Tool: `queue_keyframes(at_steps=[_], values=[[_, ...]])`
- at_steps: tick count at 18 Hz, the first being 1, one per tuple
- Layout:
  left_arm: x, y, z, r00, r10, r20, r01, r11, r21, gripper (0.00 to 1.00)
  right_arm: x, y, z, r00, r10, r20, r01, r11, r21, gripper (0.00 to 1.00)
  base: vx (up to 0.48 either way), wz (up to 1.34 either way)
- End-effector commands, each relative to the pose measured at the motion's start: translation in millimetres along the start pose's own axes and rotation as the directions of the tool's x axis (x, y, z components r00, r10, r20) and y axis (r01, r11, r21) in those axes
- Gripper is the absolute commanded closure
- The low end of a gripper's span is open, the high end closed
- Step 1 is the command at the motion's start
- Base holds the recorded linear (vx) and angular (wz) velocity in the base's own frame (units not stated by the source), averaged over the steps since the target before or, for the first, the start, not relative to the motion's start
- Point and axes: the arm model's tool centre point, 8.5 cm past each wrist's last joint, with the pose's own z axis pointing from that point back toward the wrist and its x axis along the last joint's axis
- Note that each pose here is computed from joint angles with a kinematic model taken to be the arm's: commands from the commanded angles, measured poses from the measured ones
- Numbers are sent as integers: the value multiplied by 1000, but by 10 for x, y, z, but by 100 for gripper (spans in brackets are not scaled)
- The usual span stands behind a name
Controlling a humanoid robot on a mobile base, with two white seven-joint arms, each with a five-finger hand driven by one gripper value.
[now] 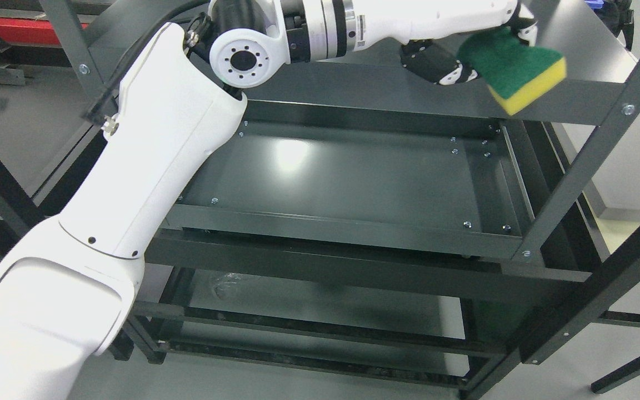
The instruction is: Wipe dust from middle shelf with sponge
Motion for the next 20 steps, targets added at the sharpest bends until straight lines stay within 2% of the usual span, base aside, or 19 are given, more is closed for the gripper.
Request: queue_keyframes(at_steps=[1,3,6,8,10,13,16,19,20], values=[[262,-95,-14,941,261,213,-297,942,155,77,24,-98,-7,999,3,-50,-4,1000,-14,0,0,0],[258,-475,8,892,387,234,-425,893,146,78,25,-98,-7,999,3,-49,-4,1000,-14,0,0,0],[348,-1236,100,800,553,235,-589,799,125,78,15,-101,-7,999,3,-52,-4,1000,-14,0,0,0],[606,-1782,146,698,665,267,-707,700,103,78,16,-101,-7,999,3,-50,-4,1000,-14,0,0,0],[836,-2134,151,618,732,285,-776,626,75,78,16,-101,-7,999,3,-50,-4,1000,-14,0,0,0],[994,-2542,257,528,805,270,-848,516,119,77,25,-98,-7,999,3,-49,-4,1000,-14,0,0,0],[986,-2858,479,444,863,241,-873,357,333,74,16,-101,-7,999,3,-50,-4,1000,-14,0,0,0],[597,-2826,902,413,889,197,-690,164,705,73,16,-101,-7,999,3,-50,-4,1000,-14,0,0,0],[504,-2797,1015,415,892,182,-658,155,737,73,16,-101,-7,999,3,-50,-4,1000,-14,0,0,0]])
